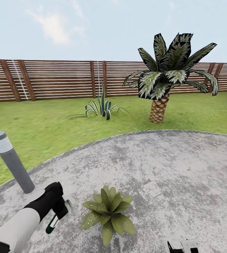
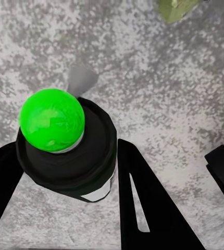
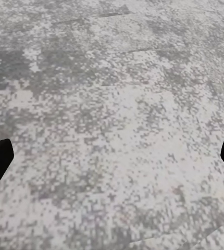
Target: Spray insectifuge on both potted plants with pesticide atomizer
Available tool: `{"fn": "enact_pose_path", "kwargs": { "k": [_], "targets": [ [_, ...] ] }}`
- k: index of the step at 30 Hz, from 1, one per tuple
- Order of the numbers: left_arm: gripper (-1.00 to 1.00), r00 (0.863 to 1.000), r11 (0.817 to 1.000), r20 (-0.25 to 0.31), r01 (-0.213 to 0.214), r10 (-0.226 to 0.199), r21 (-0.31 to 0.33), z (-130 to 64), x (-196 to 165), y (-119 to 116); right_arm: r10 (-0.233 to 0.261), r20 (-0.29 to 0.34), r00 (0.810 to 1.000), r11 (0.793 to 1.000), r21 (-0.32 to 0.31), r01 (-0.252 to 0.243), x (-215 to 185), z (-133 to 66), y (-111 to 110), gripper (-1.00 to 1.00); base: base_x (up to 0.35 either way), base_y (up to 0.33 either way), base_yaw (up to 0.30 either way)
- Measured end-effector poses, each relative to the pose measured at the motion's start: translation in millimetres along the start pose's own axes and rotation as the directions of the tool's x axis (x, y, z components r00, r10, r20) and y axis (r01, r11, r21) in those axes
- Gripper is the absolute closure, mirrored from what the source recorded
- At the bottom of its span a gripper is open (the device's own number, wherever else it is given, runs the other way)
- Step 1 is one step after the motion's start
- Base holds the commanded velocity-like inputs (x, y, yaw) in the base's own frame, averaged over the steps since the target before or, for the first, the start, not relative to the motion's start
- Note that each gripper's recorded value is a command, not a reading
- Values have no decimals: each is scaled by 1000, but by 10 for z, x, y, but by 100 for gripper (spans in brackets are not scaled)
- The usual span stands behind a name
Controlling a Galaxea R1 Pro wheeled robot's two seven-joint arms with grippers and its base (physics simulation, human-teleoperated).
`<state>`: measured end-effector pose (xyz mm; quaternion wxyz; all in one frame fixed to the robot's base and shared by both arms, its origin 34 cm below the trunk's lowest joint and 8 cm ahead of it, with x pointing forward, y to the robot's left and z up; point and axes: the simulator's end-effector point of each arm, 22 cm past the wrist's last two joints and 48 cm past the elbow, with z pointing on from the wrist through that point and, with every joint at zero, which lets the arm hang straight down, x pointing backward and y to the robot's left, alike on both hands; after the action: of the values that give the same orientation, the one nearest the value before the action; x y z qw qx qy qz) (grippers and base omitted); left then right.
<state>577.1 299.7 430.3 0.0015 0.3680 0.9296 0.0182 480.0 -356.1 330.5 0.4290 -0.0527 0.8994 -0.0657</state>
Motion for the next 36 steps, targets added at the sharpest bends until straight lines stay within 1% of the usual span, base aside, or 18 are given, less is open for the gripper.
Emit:
{"fn": "enact_pose_path", "kwargs": {
  "k": [3, 5, 9, 10, 12, 15, 19, 22, 24, 25, 26, 27, 29, 30, 31, 34, 35, 36],
  "targets": [
    [100, 1000, 1000, -7, 6, -6, -10, -5, 58, 64, 0, -1, 1000, 1000, -2, 0, 3, -1, 5, -100, 0, 0, 0],
    [100, 1000, 999, -20, 17, -18, -27, -16, 184, 192, 0, 0, 1000, 1000, -1, 0, 1, 0, 3, -100, 0, 0, 0],
    [100, 999, 999, -2, 53, -53, -12, -15, 194, 198, 0, -1, 1000, 1000, -2, 0, 3, -1, 5, -100, 0, 0, 0],
    [100, 998, 998, 10, 63, -62, -25, -14, 160, 216, 0, -1, 1000, 1000, -1, 0, 3, -1, 5, -100, 0, 0, 0],
    [100, 998, 995, 24, 67, -65, -71, -29, 105, 296, 0, 0, 1000, 1000, -1, 0, 2, -1, 3, -100, 0, 0, 0],
    [100, 997, 993, 47, 69, -65, -94, -50, 6, 307, 0, 0, 1000, 1000, -1, 0, 1, 0, 3, -100, 0, 0, 0],
    [100, 996, 994, 49, 76, -73, -76, -2, 34, 265, 0, 0, 1000, 1000, -2, 0, 1, 0, 4, -100, 0, 0, 0],
    [100, 994, 994, 46, 101, -99, -32, 83, 95, 165, 0, -1, 1000, 1000, -2, 0, 3, -1, 7, -100, 0, 0, 0],
    [100, 986, 986, 63, 148, -153, 71, 208, 75, -111, 0, 0, 1000, 1000, -2, 0, 2, 0, 5, -100, 0, 0, 0],
    [100, 980, 978, 79, 175, -185, 111, 228, 62, -173, 0, 0, 1000, 1000, -2, 0, 1, 0, 4, -100, 0, 0, 0],
    [100, 976, 974, 87, 190, -202, 125, 231, 62, -180, 0, 0, 1000, 1000, -2, 0, 0, 0, 5, -100, 0, 0, 0],
    [100, 974, 972, 90, 197, -209, 125, 233, 66, -169, 0, 0, 1000, 1000, -2, 0, 0, 0, 5, -100, 0, 0, 0],
    [100, 971, 974, 94, 210, -218, 89, 239, 93, -70, 0, 0, 1000, 1000, -2, 0, 0, 0, 5, -100, -31, -21, 0],
    [100, 969, 974, 96, 226, -228, 29, 250, 136, 79, -1, 0, 1000, 1000, -2, 1, 0, 1, 5, -100, -144, -103, 15],
    [100, 962, 967, 106, 253, -252, 8, 250, 141, 151, -1, 0, 1000, 1000, -2, 1, 1, 1, 4, -100, -177, -127, 52],
    [100, 939, 946, 119, 321, -323, 43, 311, 151, 101, -1, 0, 1000, 1000, -2, 1, 1, 2, 5, -100, -214, -155, 160],
    [100, 933, 940, 119, 336, -341, 60, 346, 160, 58, -1, 0, 1000, 1000, -2, 1, 1, 2, 5, -100, -231, -168, 248],
    [100, 930, 938, 124, 340, -347, 71, 370, 158, 31, -1, 0, 1000, 1000, -2, 1, 1, 2, 4, -100, -233, -170, 262]
  ]
}}
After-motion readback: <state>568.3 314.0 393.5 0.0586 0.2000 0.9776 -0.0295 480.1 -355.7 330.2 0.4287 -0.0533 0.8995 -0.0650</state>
